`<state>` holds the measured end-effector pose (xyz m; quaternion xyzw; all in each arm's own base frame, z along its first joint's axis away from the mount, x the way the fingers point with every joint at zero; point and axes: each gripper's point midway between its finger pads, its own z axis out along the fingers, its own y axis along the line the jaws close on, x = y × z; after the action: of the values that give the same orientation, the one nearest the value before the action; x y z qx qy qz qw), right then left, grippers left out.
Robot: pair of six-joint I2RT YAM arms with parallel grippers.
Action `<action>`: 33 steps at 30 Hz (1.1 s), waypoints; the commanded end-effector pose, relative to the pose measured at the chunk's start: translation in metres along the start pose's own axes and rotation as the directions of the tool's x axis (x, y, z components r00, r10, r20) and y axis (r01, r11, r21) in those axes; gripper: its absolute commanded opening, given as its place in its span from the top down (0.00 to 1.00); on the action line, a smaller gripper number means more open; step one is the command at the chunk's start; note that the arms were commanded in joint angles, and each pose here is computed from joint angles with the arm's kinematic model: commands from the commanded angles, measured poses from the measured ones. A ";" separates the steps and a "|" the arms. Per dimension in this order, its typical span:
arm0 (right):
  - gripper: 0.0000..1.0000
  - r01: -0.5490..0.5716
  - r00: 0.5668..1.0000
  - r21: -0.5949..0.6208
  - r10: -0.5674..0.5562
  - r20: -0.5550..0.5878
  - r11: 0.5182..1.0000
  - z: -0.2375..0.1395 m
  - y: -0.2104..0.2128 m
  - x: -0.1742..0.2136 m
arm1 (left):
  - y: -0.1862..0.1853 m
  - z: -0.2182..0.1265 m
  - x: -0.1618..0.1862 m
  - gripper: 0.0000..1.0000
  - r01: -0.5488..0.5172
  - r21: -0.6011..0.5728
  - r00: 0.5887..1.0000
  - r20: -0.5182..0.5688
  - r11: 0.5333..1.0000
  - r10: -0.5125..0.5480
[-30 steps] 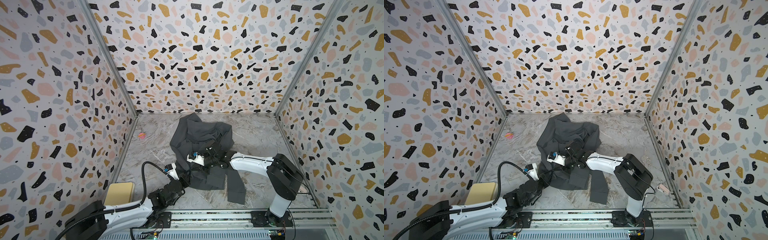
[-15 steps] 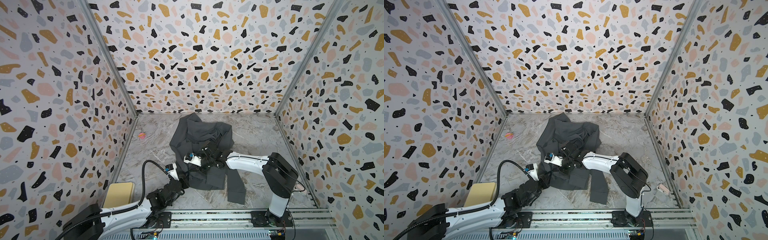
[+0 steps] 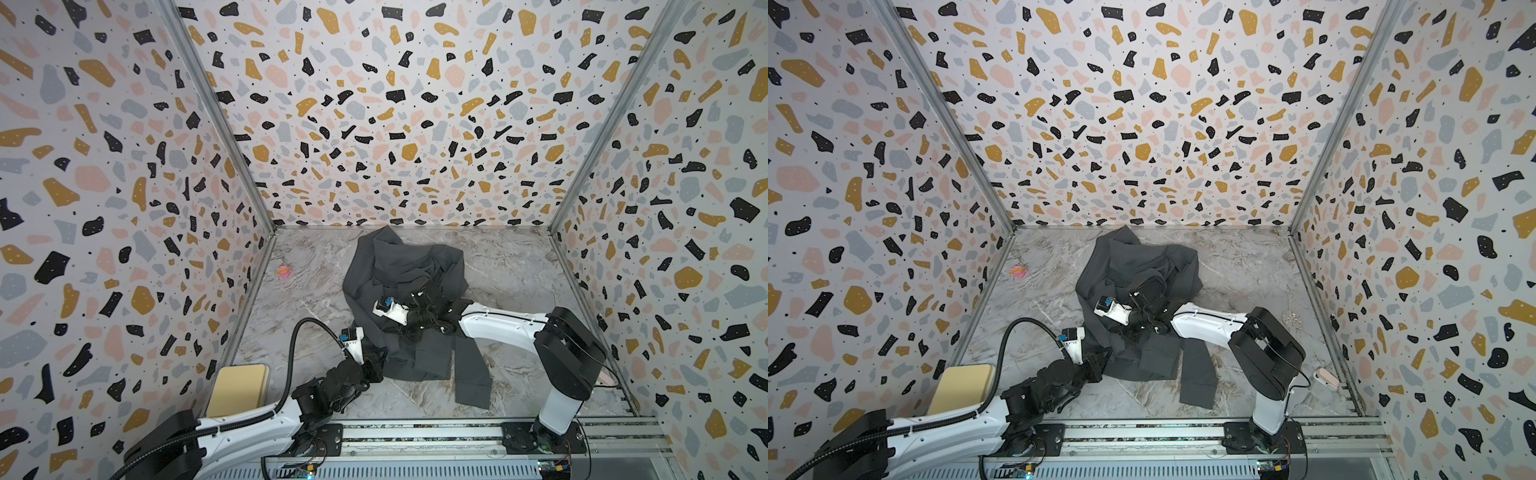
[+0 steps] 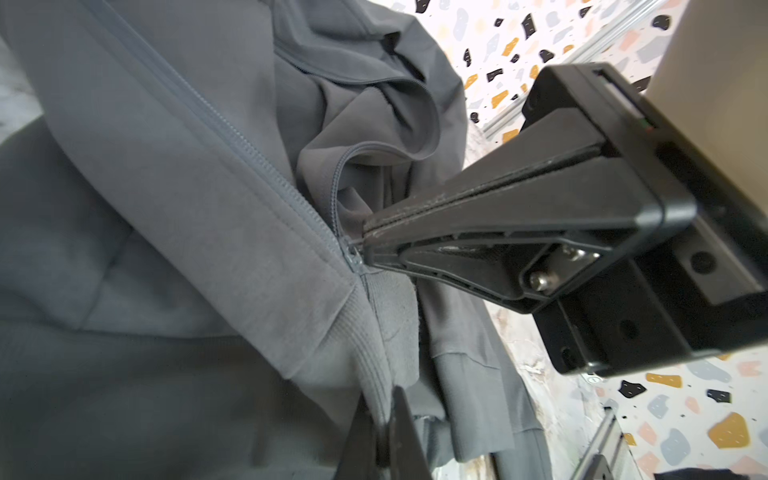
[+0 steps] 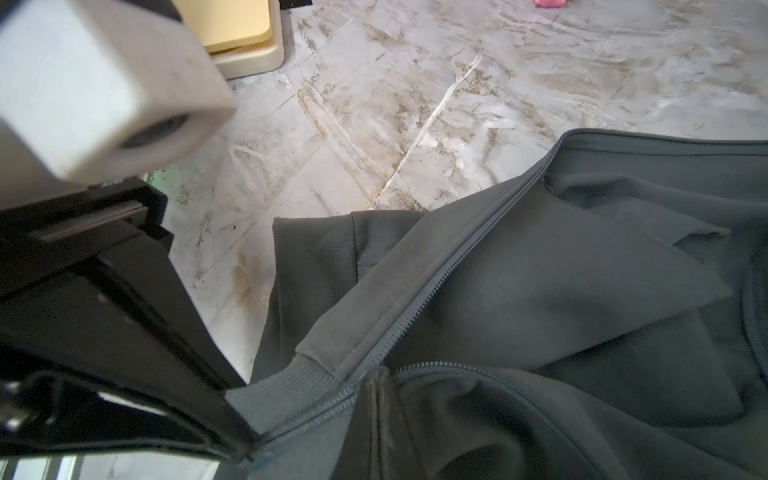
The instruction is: Zip up the jacket
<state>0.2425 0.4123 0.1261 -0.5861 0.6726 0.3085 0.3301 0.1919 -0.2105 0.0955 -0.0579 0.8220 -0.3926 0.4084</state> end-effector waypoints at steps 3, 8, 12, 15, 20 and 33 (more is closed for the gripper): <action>1.00 0.053 0.995 0.236 -0.070 0.065 0.970 -0.019 -0.054 -0.040 | -0.021 -0.004 0.024 1.00 -0.034 0.089 0.988 -0.144 0.995 0.046; 1.00 0.079 0.996 0.395 -0.088 0.006 0.915 -0.018 -0.105 -0.052 | -0.025 -0.008 0.029 1.00 -0.021 0.080 0.981 -0.192 0.997 0.036; 1.00 0.064 0.997 0.504 -0.072 -0.005 0.861 -0.030 -0.158 -0.068 | -0.025 -0.013 0.031 1.00 -0.010 0.064 0.978 -0.207 0.998 0.023; 1.00 0.047 0.998 0.586 -0.059 0.001 0.809 -0.047 -0.200 -0.082 | -0.024 -0.015 0.035 1.00 0.011 0.059 0.976 -0.217 0.998 0.002; 1.00 0.038 0.997 0.681 -0.071 0.021 0.731 -0.076 -0.256 -0.109 | -0.019 -0.016 0.047 1.00 0.014 0.031 0.970 -0.243 0.999 -0.007; 1.00 0.016 0.999 0.848 -0.036 0.003 0.529 -0.123 -0.371 -0.093 | 0.006 -0.024 0.106 1.00 0.058 -0.078 0.923 -0.376 0.995 -0.083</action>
<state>0.5606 0.3756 0.1872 -0.4465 0.7461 0.0131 0.4937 0.1389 -0.2389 0.0651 -0.0389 0.8687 -0.3900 0.3028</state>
